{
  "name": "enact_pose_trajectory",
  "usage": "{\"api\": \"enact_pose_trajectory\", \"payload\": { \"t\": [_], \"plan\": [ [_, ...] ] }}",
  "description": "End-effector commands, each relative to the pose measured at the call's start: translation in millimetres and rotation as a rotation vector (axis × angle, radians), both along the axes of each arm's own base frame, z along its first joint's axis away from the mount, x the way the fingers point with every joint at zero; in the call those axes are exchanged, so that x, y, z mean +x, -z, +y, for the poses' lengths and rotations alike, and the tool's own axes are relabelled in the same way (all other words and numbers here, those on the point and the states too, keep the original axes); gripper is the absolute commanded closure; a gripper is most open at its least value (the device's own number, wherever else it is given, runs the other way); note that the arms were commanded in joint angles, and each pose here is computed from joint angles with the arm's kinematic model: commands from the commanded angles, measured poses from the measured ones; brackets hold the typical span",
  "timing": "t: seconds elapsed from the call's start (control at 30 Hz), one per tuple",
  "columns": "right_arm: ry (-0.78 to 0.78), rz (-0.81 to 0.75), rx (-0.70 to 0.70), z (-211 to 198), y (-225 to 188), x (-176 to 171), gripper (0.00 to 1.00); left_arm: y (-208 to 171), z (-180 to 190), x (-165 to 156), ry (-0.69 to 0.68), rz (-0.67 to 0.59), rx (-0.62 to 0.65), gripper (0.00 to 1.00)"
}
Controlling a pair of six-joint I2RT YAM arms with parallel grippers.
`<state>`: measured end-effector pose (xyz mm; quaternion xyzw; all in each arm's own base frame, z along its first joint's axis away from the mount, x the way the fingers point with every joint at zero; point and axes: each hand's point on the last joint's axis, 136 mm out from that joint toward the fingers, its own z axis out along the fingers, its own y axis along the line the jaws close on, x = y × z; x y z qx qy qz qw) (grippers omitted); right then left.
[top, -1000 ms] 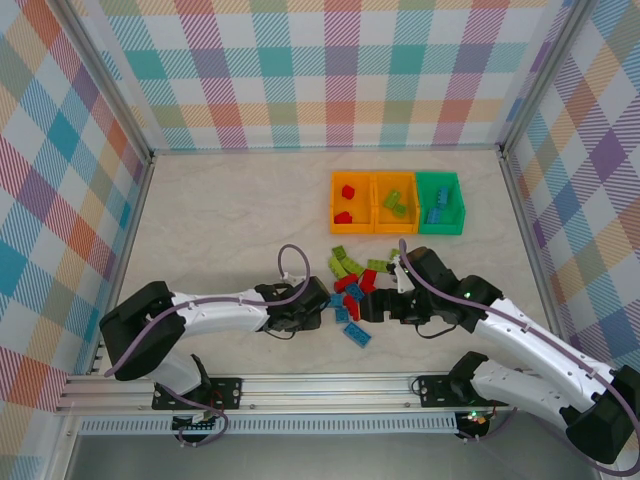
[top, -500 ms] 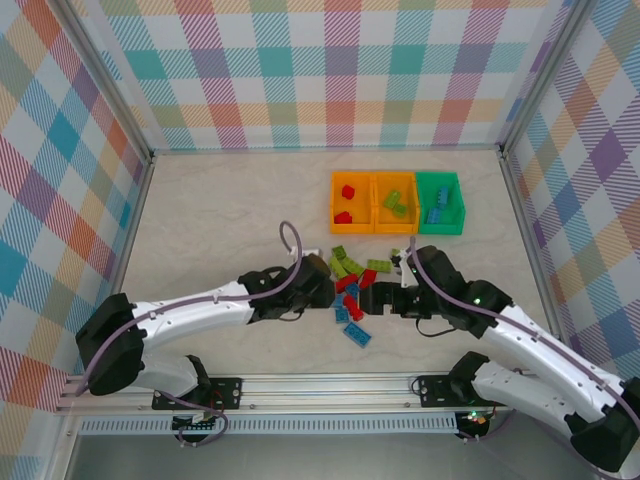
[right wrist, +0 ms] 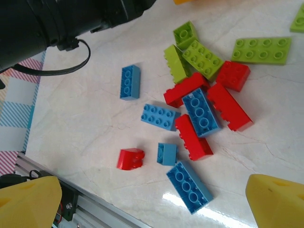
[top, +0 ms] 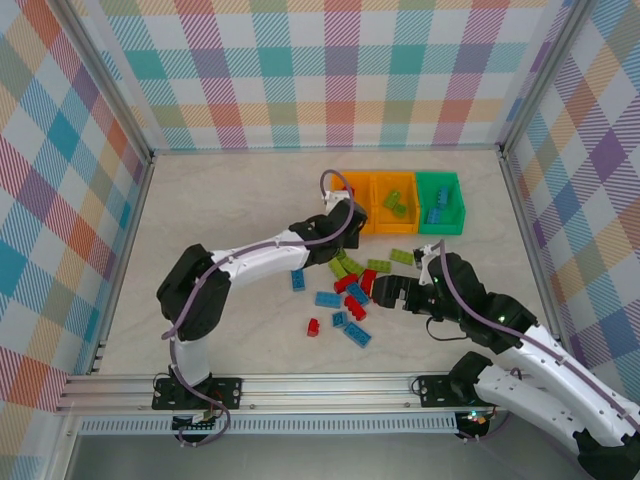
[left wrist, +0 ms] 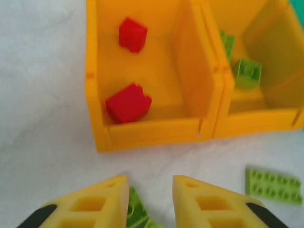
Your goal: Sort the legos into containers by color
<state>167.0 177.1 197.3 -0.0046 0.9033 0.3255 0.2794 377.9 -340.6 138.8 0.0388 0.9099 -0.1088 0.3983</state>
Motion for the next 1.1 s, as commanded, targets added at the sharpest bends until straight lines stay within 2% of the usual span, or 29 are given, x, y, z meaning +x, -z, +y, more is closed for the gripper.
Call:
{"api": "enact_pose_trajectory", "payload": {
  "t": [0.0,0.1,0.23,0.3,0.4,0.5,0.63,0.8,1.0,1.07],
  "plan": [
    [0.005,0.049,-0.04,-8,16,-9,0.0,-25,6,-38,0.036,0.018,-0.085,0.63],
    [-0.01,0.068,-0.054,-7,25,-11,0.0,-13,31,-92,0.018,0.123,-0.082,0.54],
    [-0.047,0.109,-0.055,2,34,-13,0.0,-6,78,-155,-0.01,0.146,0.011,0.44],
    [-0.059,0.126,-0.065,4,39,-14,0.0,6,94,-181,0.017,0.208,0.054,0.38],
    [-0.068,0.126,-0.066,7,40,-12,0.0,26,92,-213,0.123,0.319,0.133,0.29],
    [-0.07,0.129,-0.065,8,42,-11,0.0,42,87,-225,0.162,0.353,0.207,0.26],
    [-0.07,0.142,-0.049,9,41,-14,0.0,65,87,-215,0.123,0.345,0.255,0.26],
    [-0.053,0.151,-0.054,1,41,-20,0.0,97,78,-217,0.139,0.422,0.274,0.39],
    [-0.051,0.159,-0.048,0,43,-22,0.0,112,75,-218,0.122,0.45,0.239,0.73],
    [-0.062,0.17,-0.05,1,44,-24,0.0,112,75,-218,0.12,0.452,0.239,0.79]
  ]
}}
